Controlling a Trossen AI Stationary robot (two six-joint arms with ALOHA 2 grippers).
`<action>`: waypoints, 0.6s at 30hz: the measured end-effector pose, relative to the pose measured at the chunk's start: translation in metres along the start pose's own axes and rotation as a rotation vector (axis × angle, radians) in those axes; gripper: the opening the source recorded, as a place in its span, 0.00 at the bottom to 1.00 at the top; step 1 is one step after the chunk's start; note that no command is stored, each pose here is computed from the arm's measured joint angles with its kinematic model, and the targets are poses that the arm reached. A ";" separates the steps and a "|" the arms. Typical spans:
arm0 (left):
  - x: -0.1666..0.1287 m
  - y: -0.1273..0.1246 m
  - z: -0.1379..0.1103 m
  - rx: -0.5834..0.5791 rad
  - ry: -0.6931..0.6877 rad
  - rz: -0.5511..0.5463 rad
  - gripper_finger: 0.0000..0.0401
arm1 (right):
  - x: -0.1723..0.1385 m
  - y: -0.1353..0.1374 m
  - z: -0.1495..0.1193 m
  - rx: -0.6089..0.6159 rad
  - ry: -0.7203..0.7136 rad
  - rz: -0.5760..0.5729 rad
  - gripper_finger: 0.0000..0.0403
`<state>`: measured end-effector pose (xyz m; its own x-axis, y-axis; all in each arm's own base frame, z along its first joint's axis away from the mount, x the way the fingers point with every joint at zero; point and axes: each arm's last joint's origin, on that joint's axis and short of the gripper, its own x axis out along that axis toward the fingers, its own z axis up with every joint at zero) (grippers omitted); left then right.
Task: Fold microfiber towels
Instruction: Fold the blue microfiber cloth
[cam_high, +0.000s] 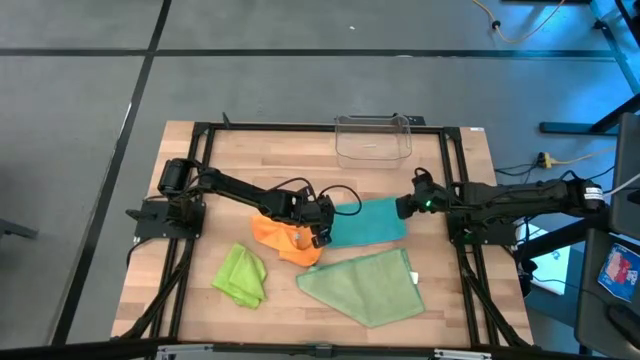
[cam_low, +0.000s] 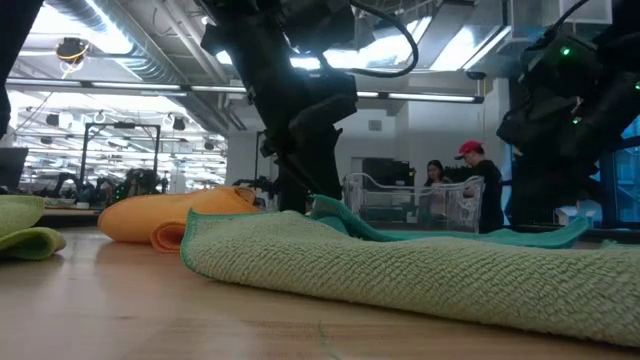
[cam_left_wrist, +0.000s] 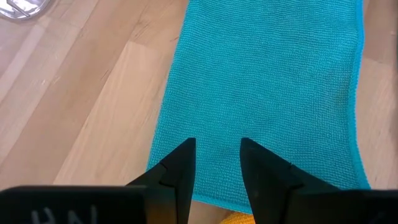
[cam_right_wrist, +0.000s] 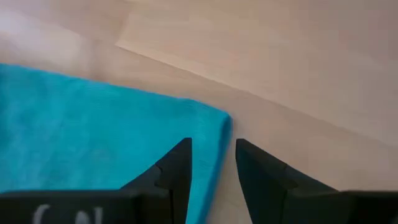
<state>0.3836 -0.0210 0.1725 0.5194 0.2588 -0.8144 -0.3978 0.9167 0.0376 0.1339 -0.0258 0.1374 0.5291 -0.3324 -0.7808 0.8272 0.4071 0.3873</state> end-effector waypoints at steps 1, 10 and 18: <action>0.000 0.000 0.000 0.000 0.000 0.000 0.29 | 0.002 0.000 -0.001 0.005 0.008 -0.013 0.31; 0.000 0.000 0.000 0.000 0.000 0.000 0.29 | 0.013 0.004 -0.003 -0.004 0.044 -0.019 0.31; 0.000 0.000 0.000 0.000 0.000 0.000 0.29 | 0.016 0.008 -0.001 -0.018 0.026 0.012 0.31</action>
<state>0.3837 -0.0210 0.1724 0.5196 0.2588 -0.8143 -0.3976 0.9168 0.0376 0.1485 -0.0269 0.1275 0.5339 -0.3049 -0.7887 0.8170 0.4264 0.3882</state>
